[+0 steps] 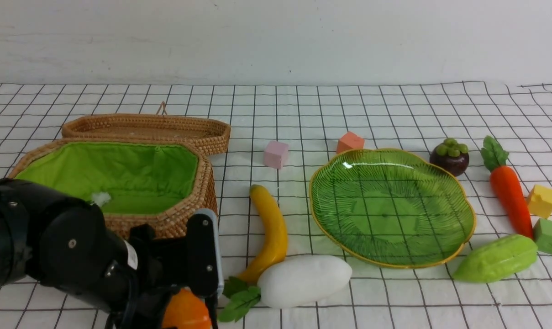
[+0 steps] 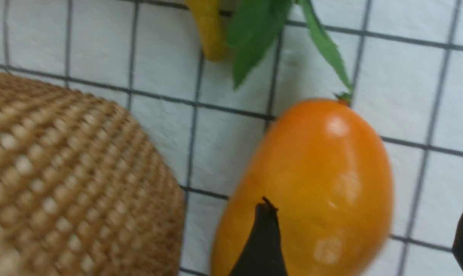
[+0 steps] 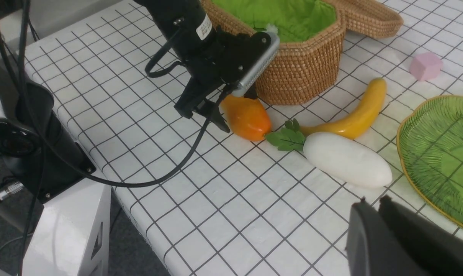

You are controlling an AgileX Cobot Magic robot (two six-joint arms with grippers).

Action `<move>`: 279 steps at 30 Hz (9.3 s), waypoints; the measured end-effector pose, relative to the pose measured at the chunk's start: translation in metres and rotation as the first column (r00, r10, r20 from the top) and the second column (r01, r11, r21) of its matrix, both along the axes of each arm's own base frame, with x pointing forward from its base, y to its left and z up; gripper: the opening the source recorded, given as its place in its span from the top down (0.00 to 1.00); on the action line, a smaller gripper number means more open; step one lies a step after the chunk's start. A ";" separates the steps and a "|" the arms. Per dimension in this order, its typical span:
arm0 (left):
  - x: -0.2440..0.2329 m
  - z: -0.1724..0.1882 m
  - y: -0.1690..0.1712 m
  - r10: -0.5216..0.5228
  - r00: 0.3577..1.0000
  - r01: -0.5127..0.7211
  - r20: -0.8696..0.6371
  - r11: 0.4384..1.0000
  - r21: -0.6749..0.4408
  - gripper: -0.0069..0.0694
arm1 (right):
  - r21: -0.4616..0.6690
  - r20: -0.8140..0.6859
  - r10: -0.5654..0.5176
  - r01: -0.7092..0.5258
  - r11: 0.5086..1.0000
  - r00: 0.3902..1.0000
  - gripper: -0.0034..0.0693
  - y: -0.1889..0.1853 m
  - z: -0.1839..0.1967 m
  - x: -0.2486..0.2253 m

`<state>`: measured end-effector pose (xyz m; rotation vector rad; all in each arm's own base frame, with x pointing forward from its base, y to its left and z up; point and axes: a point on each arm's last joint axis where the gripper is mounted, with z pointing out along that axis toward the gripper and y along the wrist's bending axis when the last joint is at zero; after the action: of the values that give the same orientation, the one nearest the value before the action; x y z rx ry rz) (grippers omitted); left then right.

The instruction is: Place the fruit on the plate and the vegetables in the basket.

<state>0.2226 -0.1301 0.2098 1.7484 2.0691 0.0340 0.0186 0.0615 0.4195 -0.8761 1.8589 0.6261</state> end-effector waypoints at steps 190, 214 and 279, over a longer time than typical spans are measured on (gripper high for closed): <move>0.123 -0.013 -0.132 0.732 0.659 -0.746 -0.170 0.666 -0.025 0.50 | 0.015 -0.143 -0.173 0.177 0.984 0.975 0.75 -0.008 -0.006 0.005; 0.160 0.011 -0.199 0.034 0.998 -0.024 0.047 0.979 -0.200 0.50 | 0.005 -0.155 -0.205 0.209 0.978 0.966 0.74 -0.010 -0.007 0.006; -0.168 0.151 0.077 0.457 0.888 -0.216 -0.045 0.330 -0.919 0.93 | -0.832 -0.319 -0.125 -0.214 0.512 0.940 0.19 -0.020 -0.147 0.295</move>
<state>0.0546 -0.0526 0.3606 0.5491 1.6651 -0.6456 0.3137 0.0420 0.2722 -1.5345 2.5164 -0.2462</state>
